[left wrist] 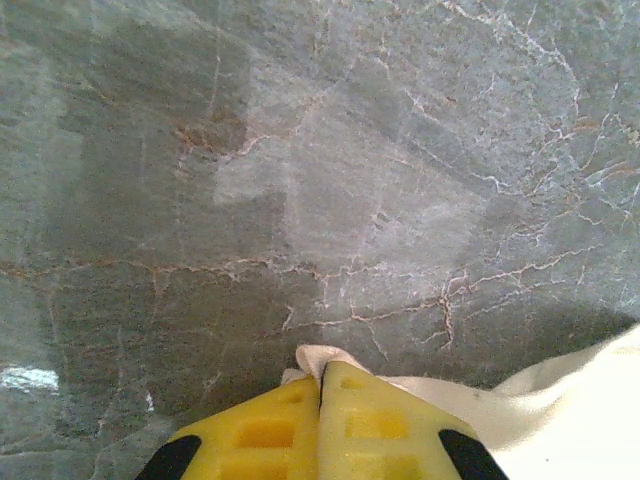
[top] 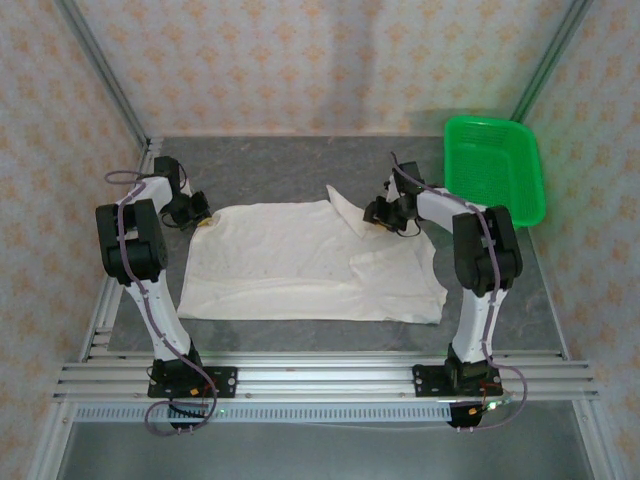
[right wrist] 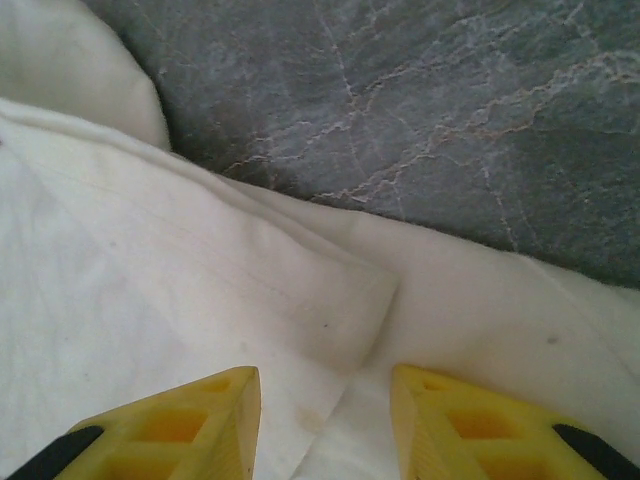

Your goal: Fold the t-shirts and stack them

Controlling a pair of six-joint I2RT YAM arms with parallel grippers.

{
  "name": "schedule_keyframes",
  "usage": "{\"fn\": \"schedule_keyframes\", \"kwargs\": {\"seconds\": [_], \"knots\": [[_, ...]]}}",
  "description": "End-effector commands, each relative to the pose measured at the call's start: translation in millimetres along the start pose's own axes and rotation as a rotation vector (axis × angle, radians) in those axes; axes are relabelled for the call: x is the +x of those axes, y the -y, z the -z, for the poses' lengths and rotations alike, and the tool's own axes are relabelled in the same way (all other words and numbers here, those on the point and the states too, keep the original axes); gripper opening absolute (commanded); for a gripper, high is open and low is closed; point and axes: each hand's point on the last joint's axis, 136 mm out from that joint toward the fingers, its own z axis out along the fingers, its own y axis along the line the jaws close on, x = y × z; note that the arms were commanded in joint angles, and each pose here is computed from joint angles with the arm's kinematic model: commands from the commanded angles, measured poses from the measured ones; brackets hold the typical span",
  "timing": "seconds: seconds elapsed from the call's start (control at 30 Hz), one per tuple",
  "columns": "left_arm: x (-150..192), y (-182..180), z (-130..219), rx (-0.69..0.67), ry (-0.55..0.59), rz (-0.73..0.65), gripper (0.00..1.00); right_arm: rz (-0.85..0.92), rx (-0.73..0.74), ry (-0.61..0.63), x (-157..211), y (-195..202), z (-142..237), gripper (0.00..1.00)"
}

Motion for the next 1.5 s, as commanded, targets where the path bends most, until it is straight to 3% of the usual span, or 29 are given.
{"fn": "schedule_keyframes", "kwargs": {"seconds": [0.0, 0.73, 1.23, 1.47], "knots": [[30, -24, -14, -0.093, -0.098, 0.017, 0.00, -0.004, 0.008, 0.025, -11, 0, -3, 0.39], [30, -26, -17, -0.095, -0.103, 0.022, 0.00, -0.015, 0.041, 0.037, -30, 6, -17, 0.31], [25, -20, -12, -0.084, -0.093, 0.014, 0.00, 0.007, 0.047, 0.098, -58, -2, -5, 0.05], [19, -17, -6, -0.079, -0.081, 0.008, 0.00, 0.064, 0.081, 0.140, -73, -9, 13, 0.03]]}}
